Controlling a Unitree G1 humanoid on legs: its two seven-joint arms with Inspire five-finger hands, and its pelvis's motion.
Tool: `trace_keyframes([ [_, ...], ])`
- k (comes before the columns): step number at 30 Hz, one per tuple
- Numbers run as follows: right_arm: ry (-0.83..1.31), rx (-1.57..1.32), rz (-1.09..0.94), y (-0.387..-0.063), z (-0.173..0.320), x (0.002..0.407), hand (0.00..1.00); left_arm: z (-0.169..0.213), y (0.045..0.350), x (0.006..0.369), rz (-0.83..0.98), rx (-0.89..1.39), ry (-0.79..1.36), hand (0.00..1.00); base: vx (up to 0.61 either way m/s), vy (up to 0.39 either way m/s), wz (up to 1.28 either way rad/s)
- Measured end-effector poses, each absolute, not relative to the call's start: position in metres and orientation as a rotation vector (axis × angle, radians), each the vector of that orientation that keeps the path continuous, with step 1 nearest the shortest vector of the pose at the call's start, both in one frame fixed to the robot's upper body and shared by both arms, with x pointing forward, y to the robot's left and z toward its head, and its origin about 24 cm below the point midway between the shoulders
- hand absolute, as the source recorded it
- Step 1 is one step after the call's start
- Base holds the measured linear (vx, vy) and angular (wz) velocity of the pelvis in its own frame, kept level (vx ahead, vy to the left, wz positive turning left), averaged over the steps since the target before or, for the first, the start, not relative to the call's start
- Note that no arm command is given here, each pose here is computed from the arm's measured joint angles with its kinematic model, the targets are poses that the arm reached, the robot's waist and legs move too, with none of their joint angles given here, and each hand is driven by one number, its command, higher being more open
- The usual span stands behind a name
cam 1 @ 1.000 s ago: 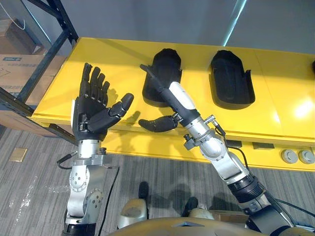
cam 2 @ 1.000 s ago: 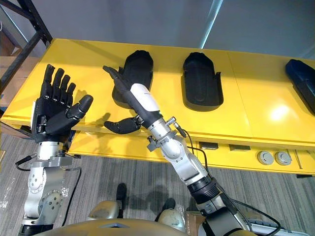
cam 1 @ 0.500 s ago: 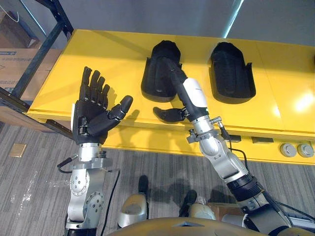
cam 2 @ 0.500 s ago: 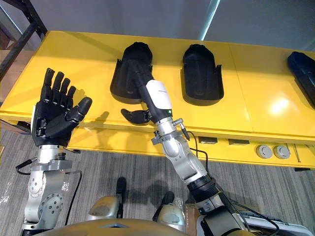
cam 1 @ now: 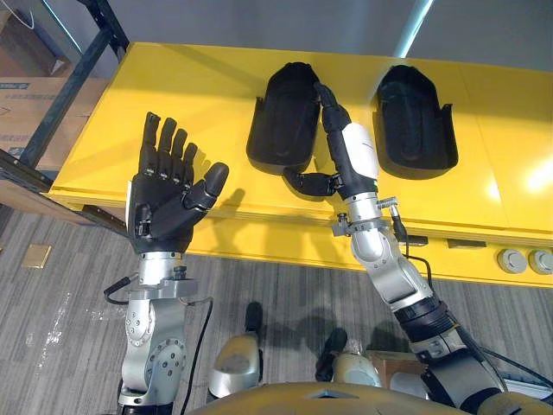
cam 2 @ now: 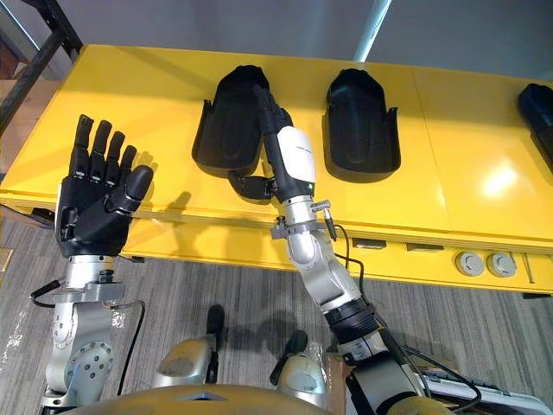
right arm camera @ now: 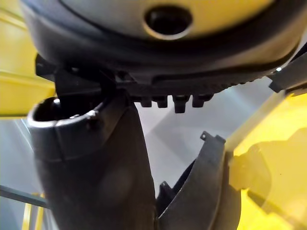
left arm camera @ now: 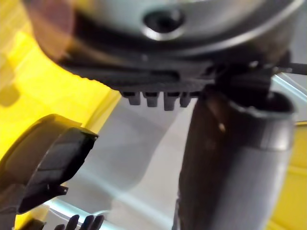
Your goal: Walk over and take three plastic housings, then place them on the shelf
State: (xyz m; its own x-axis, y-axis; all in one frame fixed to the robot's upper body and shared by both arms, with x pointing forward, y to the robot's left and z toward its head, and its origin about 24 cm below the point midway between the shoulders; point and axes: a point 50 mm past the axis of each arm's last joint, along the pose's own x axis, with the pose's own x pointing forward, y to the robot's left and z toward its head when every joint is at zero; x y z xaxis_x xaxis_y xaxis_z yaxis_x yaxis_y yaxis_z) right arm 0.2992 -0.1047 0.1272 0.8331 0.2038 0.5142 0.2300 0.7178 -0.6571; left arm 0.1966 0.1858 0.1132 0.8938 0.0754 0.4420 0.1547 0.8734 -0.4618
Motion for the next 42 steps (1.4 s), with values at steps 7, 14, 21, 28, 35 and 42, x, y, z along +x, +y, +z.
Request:
trace_keyframes([
  [7, -0.561, -0.811, -0.037, -0.109, 0.125, 0.311, 1.0, 0.113, 0.185, 0.197, -0.046, -0.518, -0.464, 1.0, 0.02, -0.034, 0.04],
  [14, -0.552, -0.822, -0.076, -0.112, 0.127, 0.318, 1.0, 0.113, 0.185, 0.197, -0.052, -0.517, -0.467, 1.0, -0.04, -0.025, 0.04],
  [21, -0.556, -0.825, -0.104, -0.114, 0.13, 0.323, 1.0, 0.114, 0.185, 0.197, -0.063, -0.513, -0.471, 1.0, 0.0, -0.036, 0.01],
  [28, -0.607, -0.796, -0.123, -0.113, 0.14, 0.316, 1.0, 0.114, 0.185, 0.197, -0.065, -0.512, -0.472, 1.0, 0.0, -0.031, -0.01],
  [35, -0.791, -0.599, -0.185, -0.129, 0.159, 0.245, 1.0, 0.121, 0.185, 0.192, -0.066, -0.494, -0.501, 1.0, 0.03, -0.021, -0.28],
  [42, -0.731, -0.325, -0.242, -0.16, 0.145, 0.208, 1.0, 0.115, 0.186, 0.188, -0.059, -0.49, -0.458, 1.0, 0.03, -0.018, -0.4],
])
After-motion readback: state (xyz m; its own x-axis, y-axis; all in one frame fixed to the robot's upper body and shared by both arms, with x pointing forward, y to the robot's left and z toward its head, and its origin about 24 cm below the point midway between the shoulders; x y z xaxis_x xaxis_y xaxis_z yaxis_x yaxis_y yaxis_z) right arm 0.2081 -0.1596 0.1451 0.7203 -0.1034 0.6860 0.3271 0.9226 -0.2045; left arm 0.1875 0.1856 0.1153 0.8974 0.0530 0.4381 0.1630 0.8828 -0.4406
